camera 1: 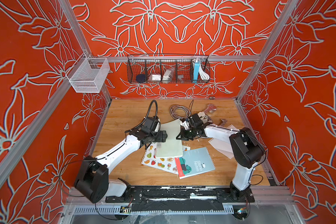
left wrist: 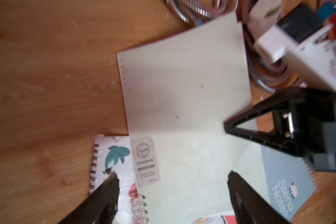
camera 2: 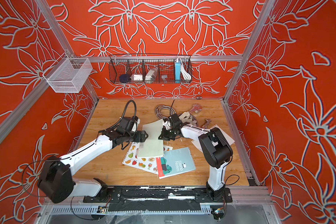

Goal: Tear off pages from different notebooks
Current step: Pick up the notebook at the notebook, then place the notebook at the center of the board, then adjust the notebook at the notebook, then open the notebook at the notebook.

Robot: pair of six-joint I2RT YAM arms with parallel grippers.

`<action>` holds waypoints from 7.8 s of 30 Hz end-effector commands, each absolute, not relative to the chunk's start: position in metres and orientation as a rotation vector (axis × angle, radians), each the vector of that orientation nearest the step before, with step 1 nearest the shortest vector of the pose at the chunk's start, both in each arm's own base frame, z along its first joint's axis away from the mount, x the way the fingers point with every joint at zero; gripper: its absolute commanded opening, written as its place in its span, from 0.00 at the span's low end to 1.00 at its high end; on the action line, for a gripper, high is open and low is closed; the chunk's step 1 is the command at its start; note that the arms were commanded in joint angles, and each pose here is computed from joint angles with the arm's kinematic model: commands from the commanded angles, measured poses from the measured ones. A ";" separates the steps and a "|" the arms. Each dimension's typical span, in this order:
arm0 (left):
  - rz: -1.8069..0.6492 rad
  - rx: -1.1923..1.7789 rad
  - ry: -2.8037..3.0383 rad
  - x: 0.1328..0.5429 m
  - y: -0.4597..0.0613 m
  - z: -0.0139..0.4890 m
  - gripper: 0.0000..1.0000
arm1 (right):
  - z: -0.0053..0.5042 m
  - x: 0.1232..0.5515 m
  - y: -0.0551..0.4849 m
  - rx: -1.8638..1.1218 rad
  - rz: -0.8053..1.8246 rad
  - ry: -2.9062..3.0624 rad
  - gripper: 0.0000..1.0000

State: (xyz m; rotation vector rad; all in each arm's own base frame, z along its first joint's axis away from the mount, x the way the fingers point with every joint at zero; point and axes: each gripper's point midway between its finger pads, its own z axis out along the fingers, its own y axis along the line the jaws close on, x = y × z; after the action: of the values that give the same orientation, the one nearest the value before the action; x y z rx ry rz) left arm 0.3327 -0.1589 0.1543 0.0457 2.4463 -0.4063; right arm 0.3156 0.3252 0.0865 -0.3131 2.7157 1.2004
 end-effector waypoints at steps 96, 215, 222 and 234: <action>-0.476 0.607 2.661 0.301 -0.266 0.082 0.84 | 0.087 0.246 0.182 -0.110 0.637 2.995 0.75; -0.664 0.441 2.864 0.286 -0.258 0.051 0.79 | 0.041 0.219 0.169 -0.059 0.570 3.179 0.95; -0.641 0.433 2.865 0.287 -0.256 0.050 0.78 | 0.034 0.213 0.159 0.010 0.511 3.181 0.94; -0.651 0.433 2.880 0.286 -0.257 0.044 0.78 | 0.043 0.217 0.188 -0.029 0.776 3.134 0.91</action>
State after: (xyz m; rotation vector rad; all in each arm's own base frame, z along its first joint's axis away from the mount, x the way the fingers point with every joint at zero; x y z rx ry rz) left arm 0.2871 -0.2537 0.0503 0.4174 2.8683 -0.6466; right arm 0.2175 0.1804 0.0404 -0.0232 3.1466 0.7091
